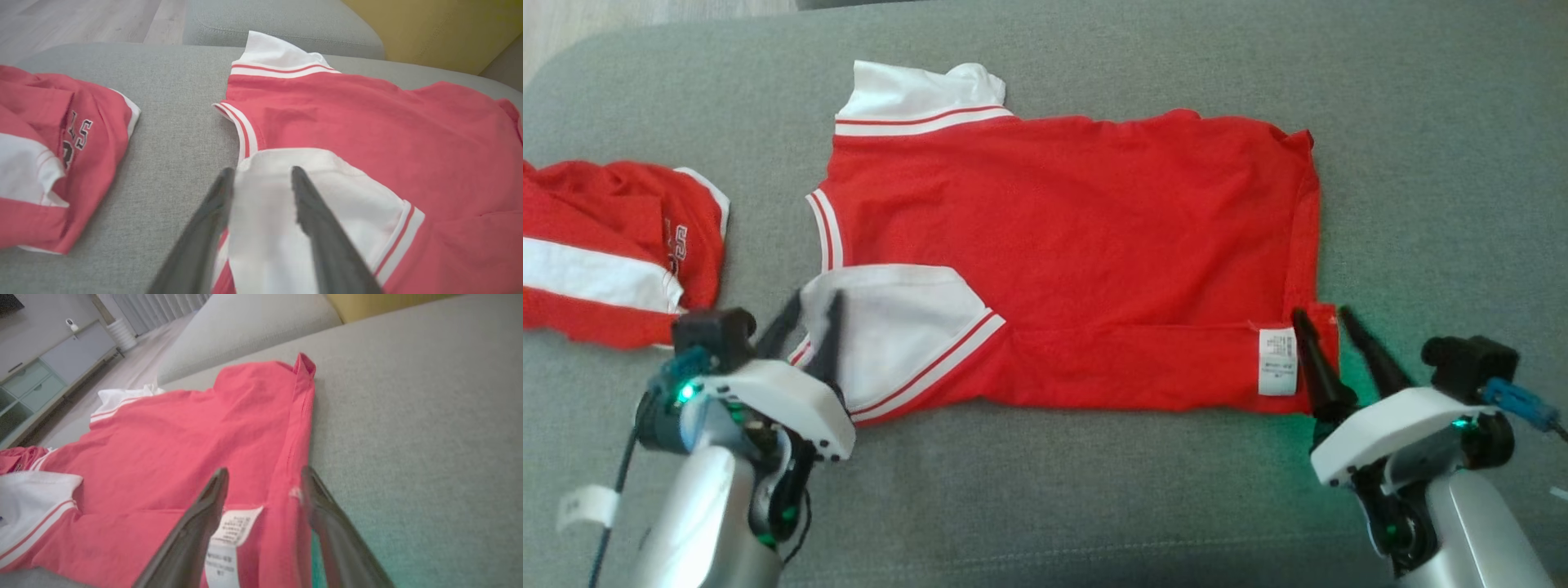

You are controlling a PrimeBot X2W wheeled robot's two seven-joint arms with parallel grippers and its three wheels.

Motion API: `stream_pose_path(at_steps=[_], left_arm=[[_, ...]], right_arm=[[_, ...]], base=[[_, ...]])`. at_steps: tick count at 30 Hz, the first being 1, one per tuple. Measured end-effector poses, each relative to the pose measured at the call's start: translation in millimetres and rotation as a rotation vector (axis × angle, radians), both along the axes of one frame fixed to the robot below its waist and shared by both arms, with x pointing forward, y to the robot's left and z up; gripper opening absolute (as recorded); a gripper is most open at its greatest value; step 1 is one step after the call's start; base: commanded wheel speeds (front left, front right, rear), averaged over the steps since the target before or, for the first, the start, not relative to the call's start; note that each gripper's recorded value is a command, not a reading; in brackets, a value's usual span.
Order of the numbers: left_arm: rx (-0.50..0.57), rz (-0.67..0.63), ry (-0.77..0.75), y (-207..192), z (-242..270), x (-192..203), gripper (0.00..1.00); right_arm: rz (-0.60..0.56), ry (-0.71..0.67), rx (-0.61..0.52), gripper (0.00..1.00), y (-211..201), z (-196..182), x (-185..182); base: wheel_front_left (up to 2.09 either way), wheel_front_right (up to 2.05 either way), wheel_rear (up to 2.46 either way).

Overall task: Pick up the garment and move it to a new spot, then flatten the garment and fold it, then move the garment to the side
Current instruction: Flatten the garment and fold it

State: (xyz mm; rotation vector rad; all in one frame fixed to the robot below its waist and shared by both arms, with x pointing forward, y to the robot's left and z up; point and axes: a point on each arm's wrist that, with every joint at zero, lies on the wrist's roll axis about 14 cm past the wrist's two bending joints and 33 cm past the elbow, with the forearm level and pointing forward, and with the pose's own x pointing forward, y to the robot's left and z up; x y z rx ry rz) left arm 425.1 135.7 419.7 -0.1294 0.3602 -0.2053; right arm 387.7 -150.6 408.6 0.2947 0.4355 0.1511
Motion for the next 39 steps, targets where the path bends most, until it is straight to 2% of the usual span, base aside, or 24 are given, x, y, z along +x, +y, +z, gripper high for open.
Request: stream_pose_path(at_steps=[5,10,14,21,34,39], left_arm=[[-0.023,0.049,-0.07,2.9,4.0,1.5,1.0],[-0.01,0.128,-0.213,16.2,29.8,0.2,1.0],[-0.002,0.154,-0.286,17.3,46.8,-19.6,1.0],[0.01,0.16,-0.289,15.5,49.4,-45.5,1.0],[0.014,0.134,-0.245,10.3,41.1,-55.7,1.0],[0.011,0.11,-0.153,5.9,19.2,-61.4,1.0]], right_arm=[[-0.021,-0.109,0.002,1.0,-1.8,13.5,9.2],[-0.01,-0.252,-0.111,1.0,-13.5,40.2,16.6],[-0.009,-0.32,-0.166,1.0,-17.2,62.0,14.1],[-0.022,-0.274,-0.175,1.0,-16.3,55.1,-17.8],[-0.04,-0.266,-0.161,1.0,-16.1,58.8,-24.4],[-0.033,-0.206,-0.162,1.0,-15.7,42.8,-27.0]], base=[[0.0,0.0,0.0],[0.0,0.0,0.0],[0.0,0.0,0.0],[0.0,0.0,0.0],[0.0,0.0,0.0],[0.0,0.0,0.0]])
